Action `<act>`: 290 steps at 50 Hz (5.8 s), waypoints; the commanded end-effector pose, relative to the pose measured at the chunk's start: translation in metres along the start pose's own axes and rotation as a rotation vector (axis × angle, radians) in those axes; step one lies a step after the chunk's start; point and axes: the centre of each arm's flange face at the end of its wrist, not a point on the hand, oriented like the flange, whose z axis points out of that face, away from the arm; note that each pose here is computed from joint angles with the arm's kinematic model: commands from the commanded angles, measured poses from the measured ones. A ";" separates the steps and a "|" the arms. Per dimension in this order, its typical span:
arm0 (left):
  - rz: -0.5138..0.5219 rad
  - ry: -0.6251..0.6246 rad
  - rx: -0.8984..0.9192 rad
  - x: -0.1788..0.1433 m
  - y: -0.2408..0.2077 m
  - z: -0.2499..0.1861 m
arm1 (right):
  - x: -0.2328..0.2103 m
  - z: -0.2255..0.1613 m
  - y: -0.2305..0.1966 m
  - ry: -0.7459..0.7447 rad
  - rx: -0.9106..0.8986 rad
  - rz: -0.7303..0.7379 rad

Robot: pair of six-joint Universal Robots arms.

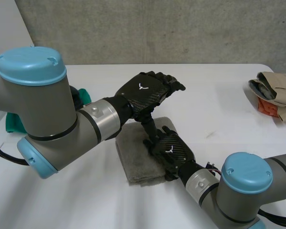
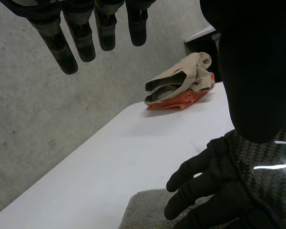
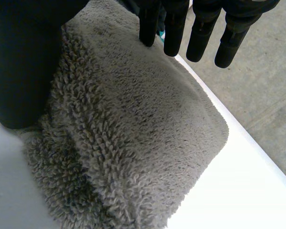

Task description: Fold the laundry.

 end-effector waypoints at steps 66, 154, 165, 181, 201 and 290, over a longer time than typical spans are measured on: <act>-0.014 -0.032 -0.015 -0.013 0.004 -0.006 | 0.023 0.012 -0.005 0.002 -0.055 0.011; -0.029 -0.065 -0.003 -0.027 0.000 -0.010 | 0.087 0.071 -0.048 0.212 0.167 -0.067; -0.038 -0.093 0.089 -0.033 -0.031 -0.019 | 0.266 0.053 -0.080 0.609 0.300 -0.146; -0.044 -0.043 0.090 -0.014 -0.031 -0.018 | 0.449 -0.027 0.130 0.764 0.238 -0.003; -0.028 -0.030 0.121 -0.006 -0.037 -0.016 | 0.438 -0.070 0.148 0.792 0.130 0.051; 0.099 -0.099 0.266 0.008 -0.008 0.023 | 0.191 -0.048 -0.025 0.519 -0.124 -0.130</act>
